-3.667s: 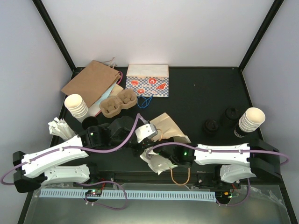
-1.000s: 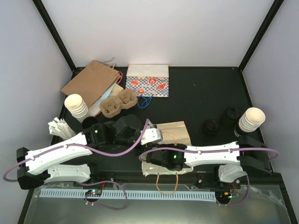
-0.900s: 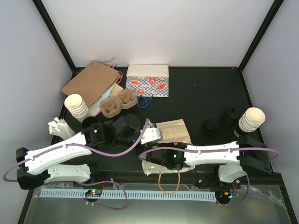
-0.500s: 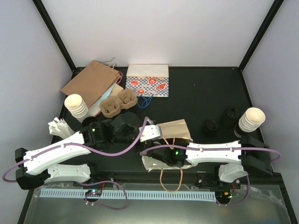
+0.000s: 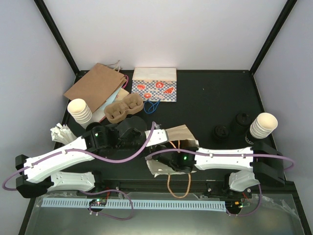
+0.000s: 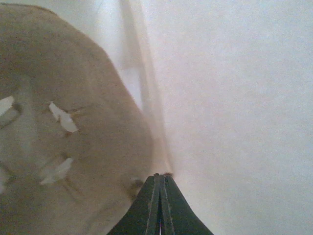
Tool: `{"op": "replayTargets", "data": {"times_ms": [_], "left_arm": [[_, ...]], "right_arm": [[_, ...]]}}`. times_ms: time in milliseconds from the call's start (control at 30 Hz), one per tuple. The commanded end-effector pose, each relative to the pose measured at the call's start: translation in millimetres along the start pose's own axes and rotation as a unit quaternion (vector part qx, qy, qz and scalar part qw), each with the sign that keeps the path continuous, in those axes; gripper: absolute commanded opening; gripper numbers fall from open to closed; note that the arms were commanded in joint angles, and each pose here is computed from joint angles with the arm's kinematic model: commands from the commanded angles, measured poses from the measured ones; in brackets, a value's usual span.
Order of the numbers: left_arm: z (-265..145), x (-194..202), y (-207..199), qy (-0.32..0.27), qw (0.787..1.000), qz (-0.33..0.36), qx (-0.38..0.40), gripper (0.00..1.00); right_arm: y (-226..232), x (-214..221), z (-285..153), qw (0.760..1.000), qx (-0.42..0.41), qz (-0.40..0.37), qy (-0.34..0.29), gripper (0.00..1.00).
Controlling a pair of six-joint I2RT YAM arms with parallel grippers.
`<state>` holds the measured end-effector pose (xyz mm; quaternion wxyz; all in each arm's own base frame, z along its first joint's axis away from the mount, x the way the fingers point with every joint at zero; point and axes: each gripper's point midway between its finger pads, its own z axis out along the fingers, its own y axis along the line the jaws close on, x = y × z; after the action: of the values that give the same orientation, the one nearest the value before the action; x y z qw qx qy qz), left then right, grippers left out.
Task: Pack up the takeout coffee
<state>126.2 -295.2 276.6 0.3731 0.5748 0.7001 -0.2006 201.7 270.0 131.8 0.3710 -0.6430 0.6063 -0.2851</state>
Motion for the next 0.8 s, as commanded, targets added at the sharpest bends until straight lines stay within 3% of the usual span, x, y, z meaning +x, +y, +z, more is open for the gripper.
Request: {"op": "replayTargets", "data": {"times_ms": [0,433,767], "left_arm": [[-9,-4,3,0.001,1.000,0.017,-0.010,0.02],[-1,1,-12,0.001,1.000,0.005,0.030,0.02],[7,7,-30,-0.013,0.997,-0.014,0.076,0.01]], "right_arm": [[-20,-21,-2,0.999,0.015,0.033,-0.028,0.02],[-16,-2,11,0.999,0.032,0.008,-0.007,0.02],[37,-9,0,0.999,-0.032,0.014,-0.009,0.01]]}}
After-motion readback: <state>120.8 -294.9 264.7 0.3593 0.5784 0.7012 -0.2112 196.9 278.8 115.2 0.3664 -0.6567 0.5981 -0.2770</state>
